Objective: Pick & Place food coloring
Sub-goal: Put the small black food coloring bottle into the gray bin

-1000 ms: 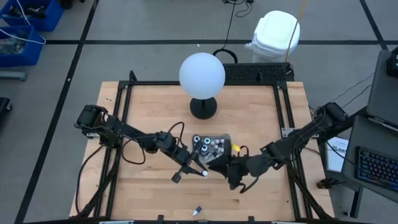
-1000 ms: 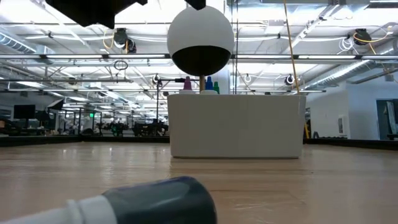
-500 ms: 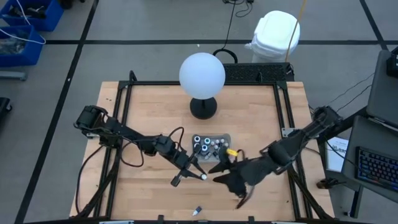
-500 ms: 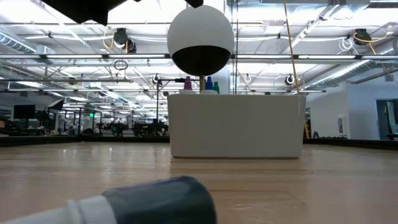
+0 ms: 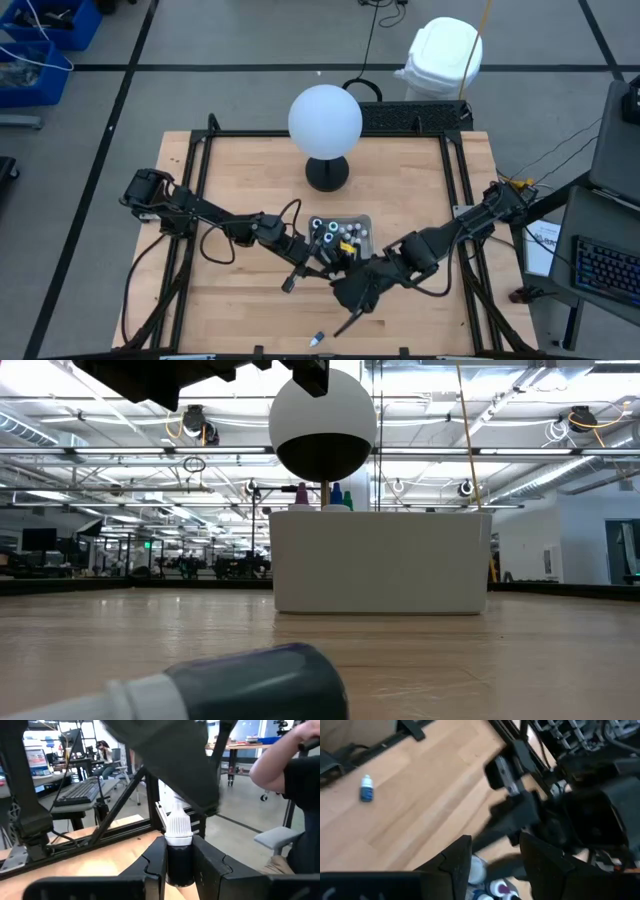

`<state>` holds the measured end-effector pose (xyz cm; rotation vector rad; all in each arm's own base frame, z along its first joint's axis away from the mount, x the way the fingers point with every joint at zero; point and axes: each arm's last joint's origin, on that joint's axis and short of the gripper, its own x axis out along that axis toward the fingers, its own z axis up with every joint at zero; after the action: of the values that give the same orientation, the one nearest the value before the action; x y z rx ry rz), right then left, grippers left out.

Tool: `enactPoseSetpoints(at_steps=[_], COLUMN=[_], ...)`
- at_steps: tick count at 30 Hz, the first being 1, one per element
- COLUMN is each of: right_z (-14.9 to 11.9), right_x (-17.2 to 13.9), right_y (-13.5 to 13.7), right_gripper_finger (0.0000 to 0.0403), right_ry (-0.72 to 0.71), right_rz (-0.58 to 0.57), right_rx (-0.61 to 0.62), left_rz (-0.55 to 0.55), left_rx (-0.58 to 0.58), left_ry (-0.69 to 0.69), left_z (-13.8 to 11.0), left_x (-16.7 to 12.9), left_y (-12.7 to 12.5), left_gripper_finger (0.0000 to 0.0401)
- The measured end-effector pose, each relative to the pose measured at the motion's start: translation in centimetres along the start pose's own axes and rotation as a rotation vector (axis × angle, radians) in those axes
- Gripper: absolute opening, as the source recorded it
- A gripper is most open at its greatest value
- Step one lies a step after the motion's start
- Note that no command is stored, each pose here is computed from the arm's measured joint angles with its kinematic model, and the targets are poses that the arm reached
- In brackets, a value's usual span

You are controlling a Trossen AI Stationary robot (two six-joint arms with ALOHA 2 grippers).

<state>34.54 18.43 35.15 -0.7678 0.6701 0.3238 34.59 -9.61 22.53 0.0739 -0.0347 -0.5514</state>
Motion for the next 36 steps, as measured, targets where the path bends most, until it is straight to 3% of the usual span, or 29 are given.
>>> enactPoseSetpoints(at_steps=[6, 13, 30, 36], right_z=[-0.3, -1.1, -1.8, -1.7], right_x=[0.0, 0.3, 2.0, 2.0], right_y=[-0.7, -0.8, -0.7, -0.7], right_gripper_finger=[0.0163, 0.0165, 0.0159, 0.0136], right_ry=[0.013, 0.047, 0.085, 0.071], right_rz=[0.006, 0.092, 0.179, 0.174], right_rx=[0.012, 0.065, 0.09, 0.08], left_rz=[-0.019, -0.033, -0.001, 0.01], left_rx=[0.019, 0.045, 0.026, 0.028], left_ry=[0.012, 0.005, 0.031, 0.035], left_z=[-0.1, 0.0, -0.4, -0.4], left_x=[0.2, 0.3, 0.0, 0.0], left_y=[-0.7, -1.0, -0.1, -0.1], left_gripper_finger=[0.007, 0.007, 0.007, 0.007])
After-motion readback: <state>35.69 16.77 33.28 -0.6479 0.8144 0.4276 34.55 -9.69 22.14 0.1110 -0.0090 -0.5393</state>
